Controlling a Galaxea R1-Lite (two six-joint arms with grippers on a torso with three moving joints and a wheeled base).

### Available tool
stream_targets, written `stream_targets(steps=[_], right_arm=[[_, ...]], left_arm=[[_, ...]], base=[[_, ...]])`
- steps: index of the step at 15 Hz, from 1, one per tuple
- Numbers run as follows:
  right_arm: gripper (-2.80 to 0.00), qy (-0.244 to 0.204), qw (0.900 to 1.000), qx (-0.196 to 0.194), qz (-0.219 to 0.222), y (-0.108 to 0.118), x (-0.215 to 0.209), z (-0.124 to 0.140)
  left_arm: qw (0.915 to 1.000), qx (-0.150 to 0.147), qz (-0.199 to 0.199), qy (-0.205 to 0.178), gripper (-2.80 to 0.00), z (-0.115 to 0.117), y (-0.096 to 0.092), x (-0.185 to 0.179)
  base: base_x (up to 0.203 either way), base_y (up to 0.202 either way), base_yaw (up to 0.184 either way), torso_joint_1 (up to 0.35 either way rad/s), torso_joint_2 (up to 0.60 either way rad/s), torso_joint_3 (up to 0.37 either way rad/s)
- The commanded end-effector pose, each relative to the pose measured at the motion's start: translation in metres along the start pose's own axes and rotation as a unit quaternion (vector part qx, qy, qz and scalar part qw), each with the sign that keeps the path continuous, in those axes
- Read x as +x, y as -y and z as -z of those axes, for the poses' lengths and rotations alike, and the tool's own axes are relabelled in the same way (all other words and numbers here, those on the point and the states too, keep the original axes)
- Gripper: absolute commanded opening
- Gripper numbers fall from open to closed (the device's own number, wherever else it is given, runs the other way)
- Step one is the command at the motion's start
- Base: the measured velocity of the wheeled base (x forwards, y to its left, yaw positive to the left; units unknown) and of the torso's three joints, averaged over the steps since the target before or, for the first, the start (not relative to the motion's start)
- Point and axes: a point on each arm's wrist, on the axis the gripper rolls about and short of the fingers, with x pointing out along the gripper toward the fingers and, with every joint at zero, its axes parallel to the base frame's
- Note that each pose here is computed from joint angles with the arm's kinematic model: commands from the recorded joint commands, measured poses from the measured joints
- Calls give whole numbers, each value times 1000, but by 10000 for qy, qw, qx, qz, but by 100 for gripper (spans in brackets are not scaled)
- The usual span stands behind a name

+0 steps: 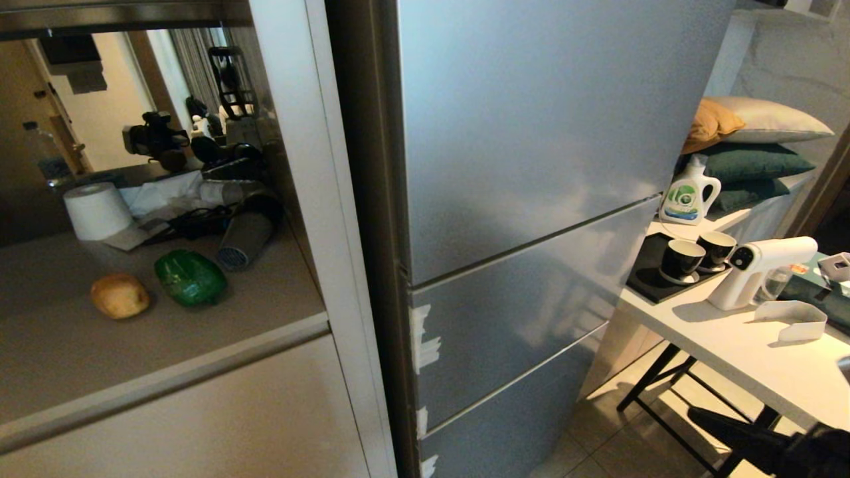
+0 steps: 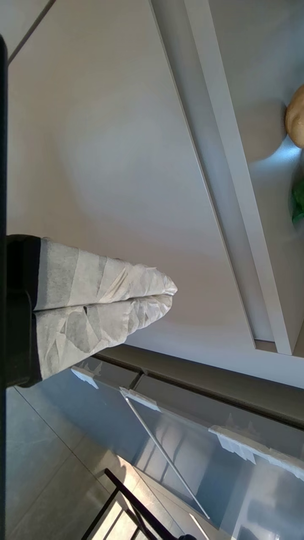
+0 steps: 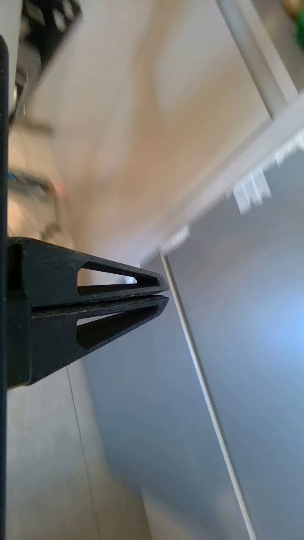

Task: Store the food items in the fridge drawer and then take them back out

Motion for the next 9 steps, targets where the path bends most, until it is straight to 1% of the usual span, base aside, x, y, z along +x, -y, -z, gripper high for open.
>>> stream_targets(steps=[1, 4, 6, 7, 8, 9], right_arm=[[-280, 808, 9966, -181, 40, -3, -44, 8], [-280, 902, 9917, -704, 587, 2, -78, 42], [-280, 612, 9871, -1011, 1078, 7, -88, 65], [-280, 249, 9823, -1129, 1476, 11, -89, 75], [-280, 143, 9792, -1201, 1631, 12, -88, 76], [-280, 130, 9765, -1253, 1749, 12, -88, 77]], left_arm=[[10000, -1, 3, -55, -280, 3, 0, 1], [10000, -1, 3, -55, -280, 3, 0, 1], [10000, 6, 2, -54, -280, 3, 0, 1], [10000, 2, 0, -52, -280, 3, 0, 1], [10000, 0, -3, -54, -280, 3, 0, 1], [10000, 0, -4, -54, -280, 3, 0, 1]], base=[[0, 0, 0, 0, 0, 0], [0, 0, 0, 0, 0, 0], [0, 0, 0, 0, 0, 0], [0, 0, 0, 0, 0, 0], [0, 0, 0, 0, 0, 0], [0, 0, 0, 0, 0, 0]])
